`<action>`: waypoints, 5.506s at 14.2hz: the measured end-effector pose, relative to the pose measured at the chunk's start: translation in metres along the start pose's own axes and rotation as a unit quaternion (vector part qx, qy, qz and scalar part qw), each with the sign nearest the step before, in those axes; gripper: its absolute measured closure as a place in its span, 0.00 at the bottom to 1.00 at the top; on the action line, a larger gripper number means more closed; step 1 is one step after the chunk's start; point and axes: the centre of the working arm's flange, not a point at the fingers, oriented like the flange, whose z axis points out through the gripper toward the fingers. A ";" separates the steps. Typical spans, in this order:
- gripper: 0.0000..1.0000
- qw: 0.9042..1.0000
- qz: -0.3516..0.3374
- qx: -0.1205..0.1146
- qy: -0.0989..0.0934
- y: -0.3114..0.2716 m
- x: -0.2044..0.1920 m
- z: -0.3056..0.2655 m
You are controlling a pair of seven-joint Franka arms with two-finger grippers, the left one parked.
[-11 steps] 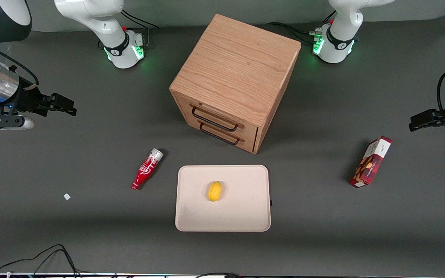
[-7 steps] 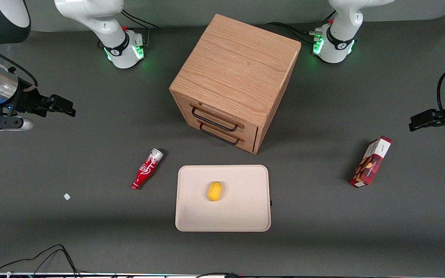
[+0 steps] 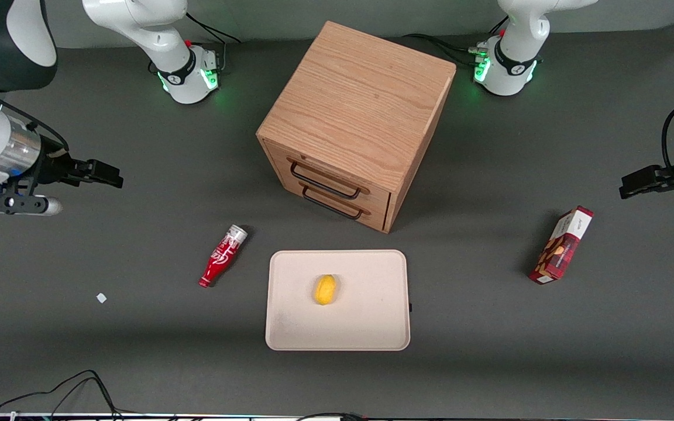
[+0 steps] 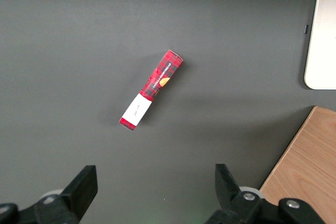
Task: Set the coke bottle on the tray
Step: 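Move the open right gripper down over the red Coca-Cola bottle, then close the right gripper around the bottle's body, then lift the bottle upright off the table with the right gripper, then carry the bottle over the white tray beside the lemon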
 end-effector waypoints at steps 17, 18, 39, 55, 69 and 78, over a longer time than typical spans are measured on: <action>0.00 0.985 0.168 0.007 0.046 -0.118 0.067 0.268; 0.00 0.984 0.171 0.008 0.047 -0.118 0.070 0.281; 0.06 0.978 0.200 -0.004 0.058 -0.115 0.075 0.358; 0.44 0.976 0.208 -0.004 0.060 -0.115 0.075 0.357; 0.44 0.980 0.193 -0.019 0.036 -0.123 0.021 0.153; 0.44 0.986 0.167 -0.004 -0.004 -0.142 0.045 0.101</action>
